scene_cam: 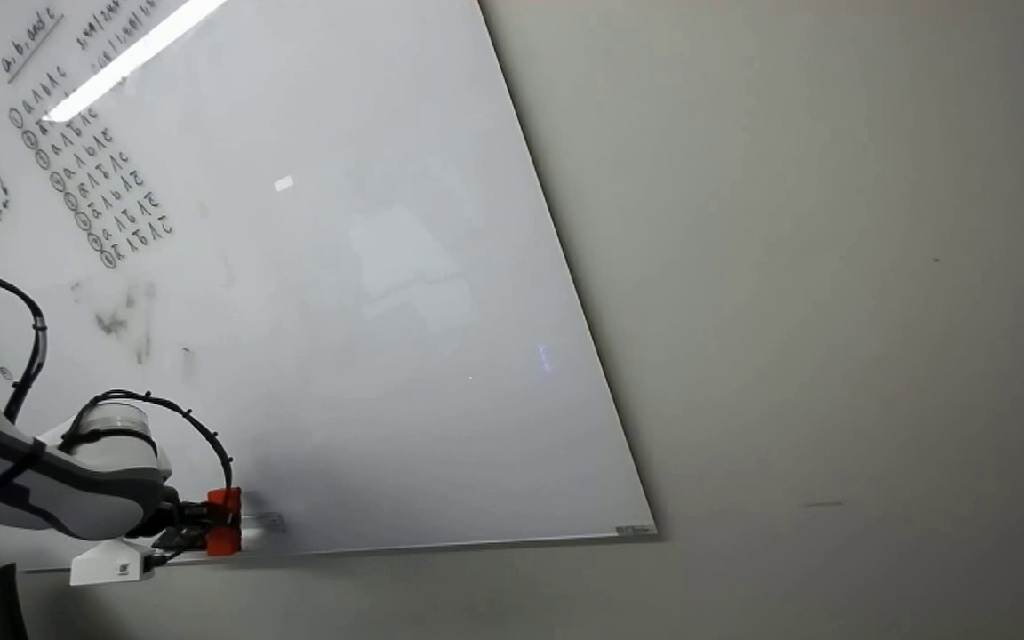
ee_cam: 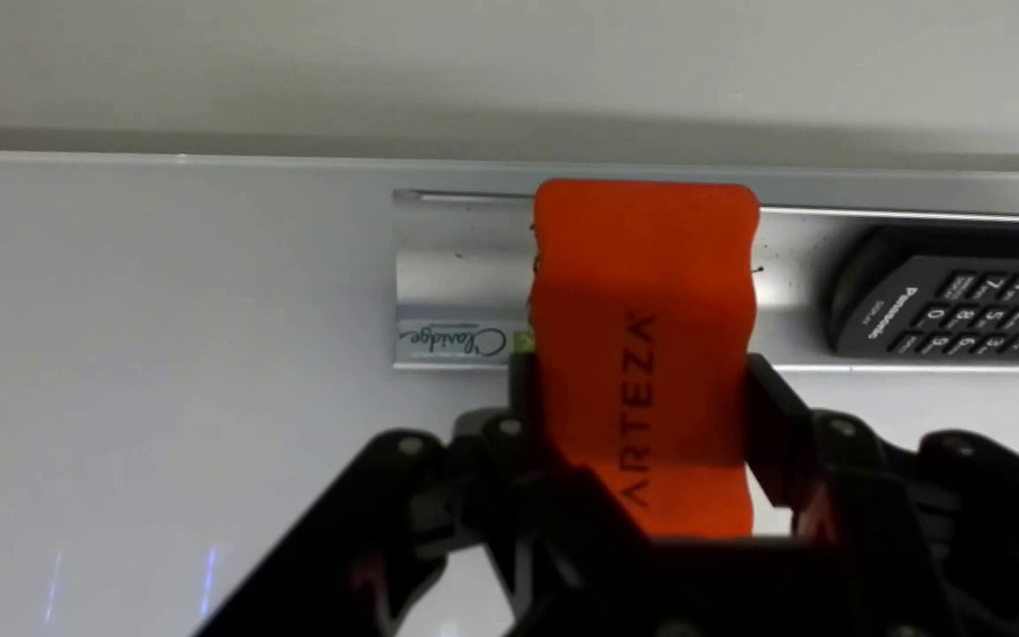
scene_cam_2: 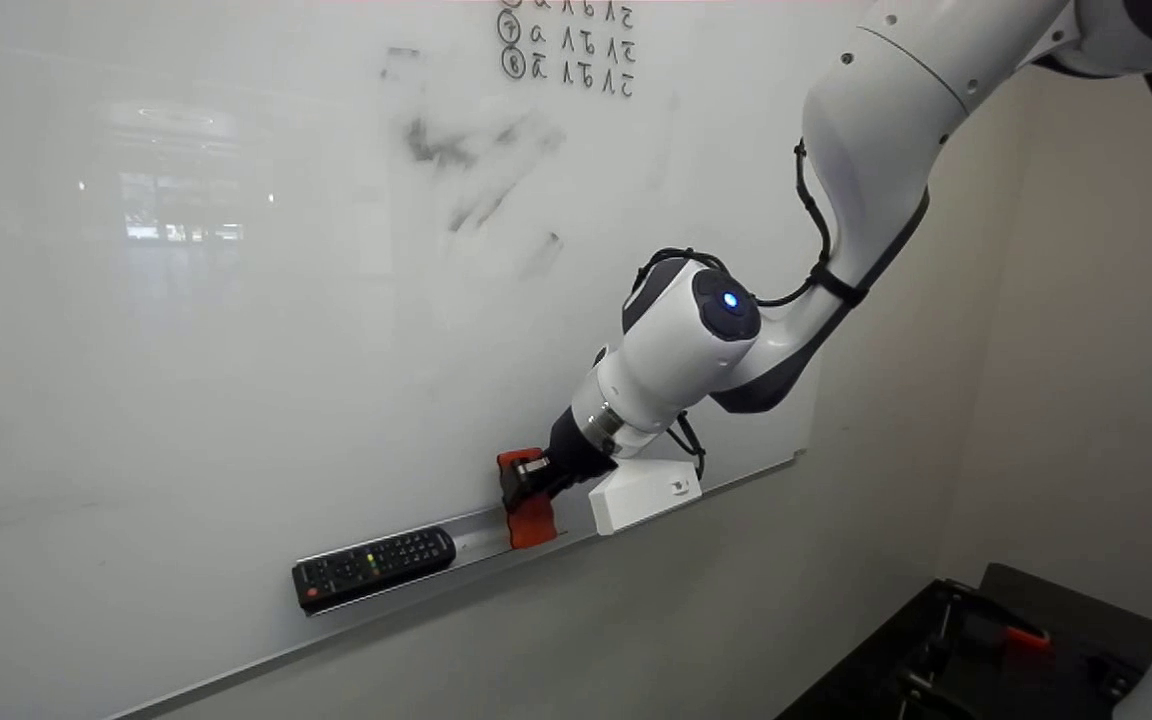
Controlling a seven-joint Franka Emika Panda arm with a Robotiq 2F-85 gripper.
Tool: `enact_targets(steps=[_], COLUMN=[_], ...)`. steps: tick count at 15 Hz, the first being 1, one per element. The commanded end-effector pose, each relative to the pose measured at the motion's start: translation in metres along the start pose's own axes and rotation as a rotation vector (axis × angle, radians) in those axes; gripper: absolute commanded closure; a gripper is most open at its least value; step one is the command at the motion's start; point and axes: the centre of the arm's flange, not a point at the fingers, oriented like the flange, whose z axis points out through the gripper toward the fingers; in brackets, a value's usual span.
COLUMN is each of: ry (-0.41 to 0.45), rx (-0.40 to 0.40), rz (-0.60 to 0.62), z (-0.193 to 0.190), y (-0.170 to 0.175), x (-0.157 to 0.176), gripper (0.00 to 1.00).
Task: Pick the eraser and rub off the contents on the whiteboard
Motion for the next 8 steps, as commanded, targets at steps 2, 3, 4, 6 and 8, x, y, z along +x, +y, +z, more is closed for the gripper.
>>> enact_targets(steps=[2,3,4,6,8], ry=[-0.014,-0.013,-0.013,-0.011,-0.005], rx=[0.013,0.013,0.016,0.025,0.032], rz=[-0.049,-0.056,-0.061,-0.069,-0.081], z=[0.011,0.010,0.007,0.000,-0.005], y=[-0.018,-0.021,-0.024,-0.030,-0.036], x=[0.017,0.018,0.021,0.025,0.031], gripper=[0.70,0.70,0.70,0.70,0.70])
